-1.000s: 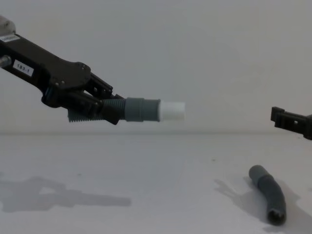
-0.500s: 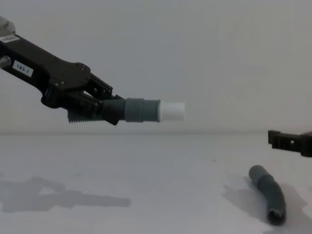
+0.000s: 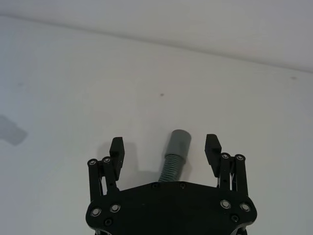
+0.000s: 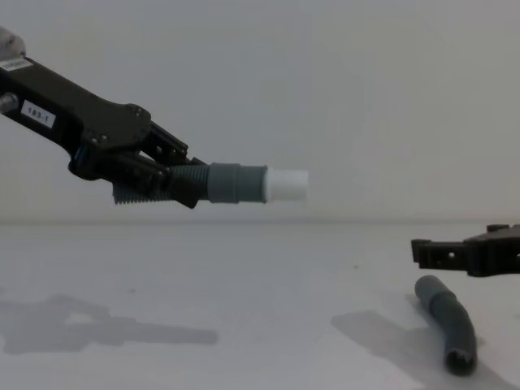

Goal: Use both hands to pick up one end of the pipe from the table, align the ends, and insert them.

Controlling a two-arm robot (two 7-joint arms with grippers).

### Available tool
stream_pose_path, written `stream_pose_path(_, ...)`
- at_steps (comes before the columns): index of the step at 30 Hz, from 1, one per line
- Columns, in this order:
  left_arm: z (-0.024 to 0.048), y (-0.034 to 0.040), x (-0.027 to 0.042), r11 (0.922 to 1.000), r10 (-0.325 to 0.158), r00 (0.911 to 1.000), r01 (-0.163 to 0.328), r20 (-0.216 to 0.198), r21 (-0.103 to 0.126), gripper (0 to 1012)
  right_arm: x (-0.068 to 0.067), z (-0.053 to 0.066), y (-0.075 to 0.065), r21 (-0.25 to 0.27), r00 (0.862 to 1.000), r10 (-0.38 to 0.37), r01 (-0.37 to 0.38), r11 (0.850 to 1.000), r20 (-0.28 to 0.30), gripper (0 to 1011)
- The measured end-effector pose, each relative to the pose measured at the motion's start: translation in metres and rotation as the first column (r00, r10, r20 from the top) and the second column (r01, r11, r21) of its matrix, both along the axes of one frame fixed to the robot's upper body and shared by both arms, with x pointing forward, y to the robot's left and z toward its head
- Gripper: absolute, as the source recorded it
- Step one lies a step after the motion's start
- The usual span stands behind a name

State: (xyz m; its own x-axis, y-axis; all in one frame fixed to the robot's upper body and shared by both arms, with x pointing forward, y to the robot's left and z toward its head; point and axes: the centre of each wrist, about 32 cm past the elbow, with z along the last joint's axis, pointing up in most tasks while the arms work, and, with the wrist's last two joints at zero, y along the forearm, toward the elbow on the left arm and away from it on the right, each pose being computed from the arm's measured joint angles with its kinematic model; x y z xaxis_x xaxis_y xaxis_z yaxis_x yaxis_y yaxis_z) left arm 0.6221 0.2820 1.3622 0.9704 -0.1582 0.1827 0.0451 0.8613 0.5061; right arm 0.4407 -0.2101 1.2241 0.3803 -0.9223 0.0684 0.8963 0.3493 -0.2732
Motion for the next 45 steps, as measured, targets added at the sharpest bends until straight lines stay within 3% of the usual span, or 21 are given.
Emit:
stream_pose_path(9, 0.0, 0.0, 0.0, 1.0, 0.0, 1.0, 0.0, 0.0, 0.0, 300, 0.004, 0.005, 0.009, -0.027, 0.999, 0.011, -0.012, 1.0, -0.049, 1002)
stream_pose_path(22, 0.0001, 0.0, 0.0, 1.0, 0.0, 1.0, 0.0, 0.0, 0.0, 300, 0.013, 0.003, 0.014, -0.06, 0.992, -0.049, 0.042, 0.997, -0.118, 1002)
stream_pose_path(45, 0.0001, 0.0, 0.0, 1.0, 0.0, 1.0, 0.0, 0.0, 0.0, 300, 0.025, 0.002, 0.032, -0.071, 0.961, -0.177, 0.165, 0.984, -0.211, 1002)
